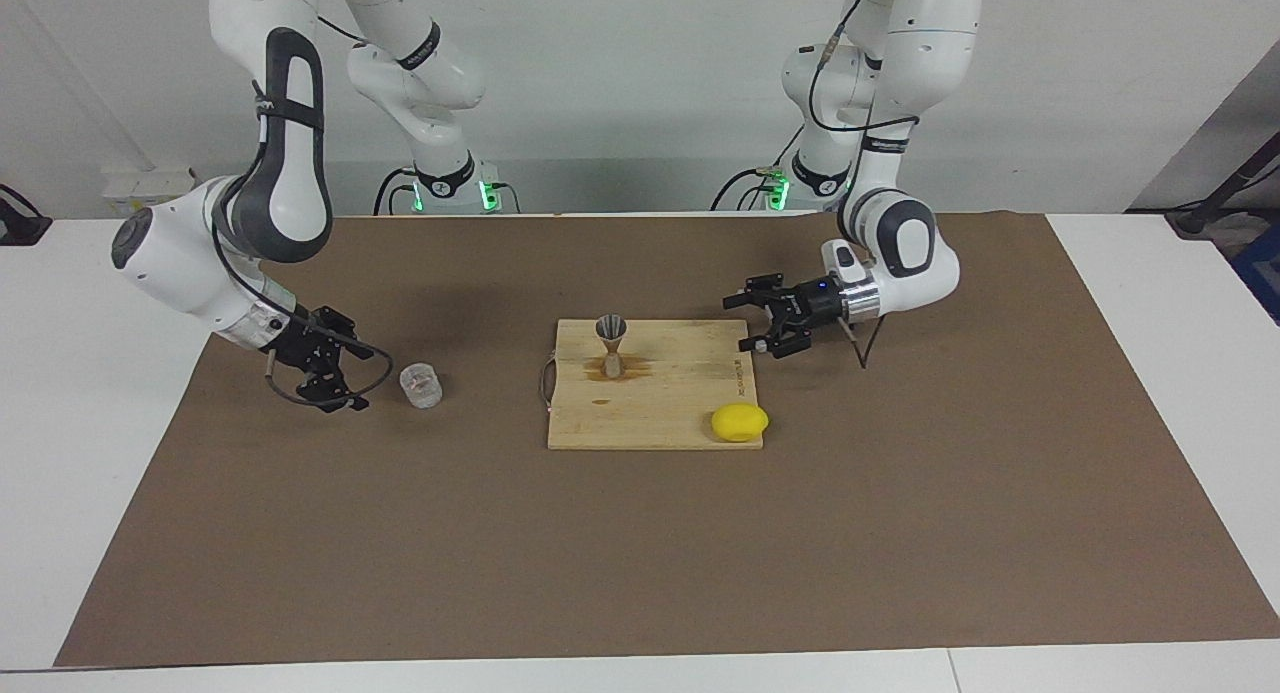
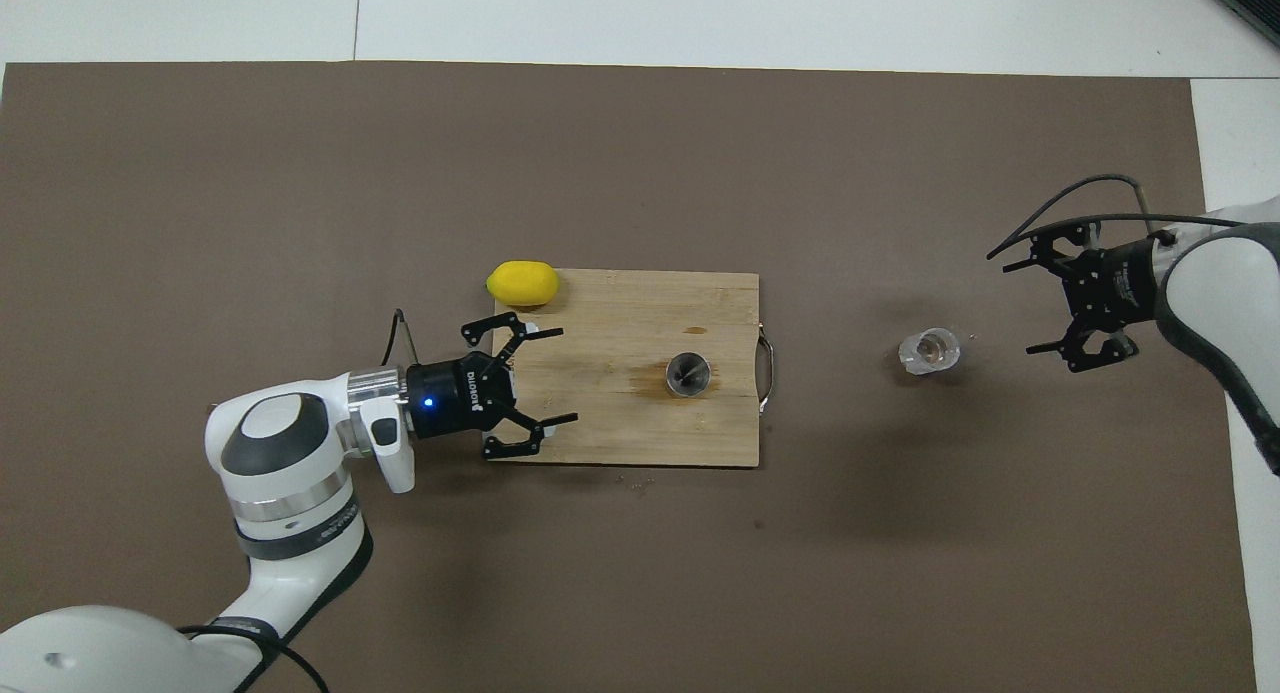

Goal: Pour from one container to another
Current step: 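Withdraw the left gripper while the right gripper reaches the glass cup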

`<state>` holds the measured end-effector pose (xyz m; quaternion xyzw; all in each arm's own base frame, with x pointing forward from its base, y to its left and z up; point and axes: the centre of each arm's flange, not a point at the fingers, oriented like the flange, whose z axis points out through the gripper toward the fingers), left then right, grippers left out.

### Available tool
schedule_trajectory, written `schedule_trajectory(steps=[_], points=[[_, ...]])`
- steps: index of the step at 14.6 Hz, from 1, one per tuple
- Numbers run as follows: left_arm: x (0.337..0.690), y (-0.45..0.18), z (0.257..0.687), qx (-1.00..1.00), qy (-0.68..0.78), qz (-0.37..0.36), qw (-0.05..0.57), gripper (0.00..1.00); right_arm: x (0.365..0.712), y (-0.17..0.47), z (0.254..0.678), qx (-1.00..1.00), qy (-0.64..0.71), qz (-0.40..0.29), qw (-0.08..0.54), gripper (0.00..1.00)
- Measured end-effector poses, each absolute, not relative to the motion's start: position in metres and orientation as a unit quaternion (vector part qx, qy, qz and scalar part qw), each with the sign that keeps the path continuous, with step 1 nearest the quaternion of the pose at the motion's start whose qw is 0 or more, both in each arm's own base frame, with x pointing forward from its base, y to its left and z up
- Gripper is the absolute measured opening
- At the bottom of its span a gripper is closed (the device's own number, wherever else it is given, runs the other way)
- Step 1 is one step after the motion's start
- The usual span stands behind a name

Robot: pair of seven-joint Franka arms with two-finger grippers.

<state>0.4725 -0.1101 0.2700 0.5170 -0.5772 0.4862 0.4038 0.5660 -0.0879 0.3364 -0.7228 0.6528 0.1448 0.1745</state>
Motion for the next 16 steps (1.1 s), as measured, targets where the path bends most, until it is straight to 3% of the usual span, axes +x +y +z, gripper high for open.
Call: schedule_trajectory(steps=[4,9,16], points=[[0.475,0.013,0.289,0.523,-0.619,0.412,0.417,1.0,0.551,-0.092,0.312,-0.67,0.689,0.172,0.215,0.97],[0.513,0.14,0.367,0.575,-0.675,0.27,0.375,1.0,0.533,-0.084,0.287,-0.652,0.695,0.187,0.238,0.93],[0.536,0.175,0.461,0.674,-0.676,0.118,0.274,1.0,0.523,-0.078,0.274,-0.632,0.696,0.202,0.274,0.91]])
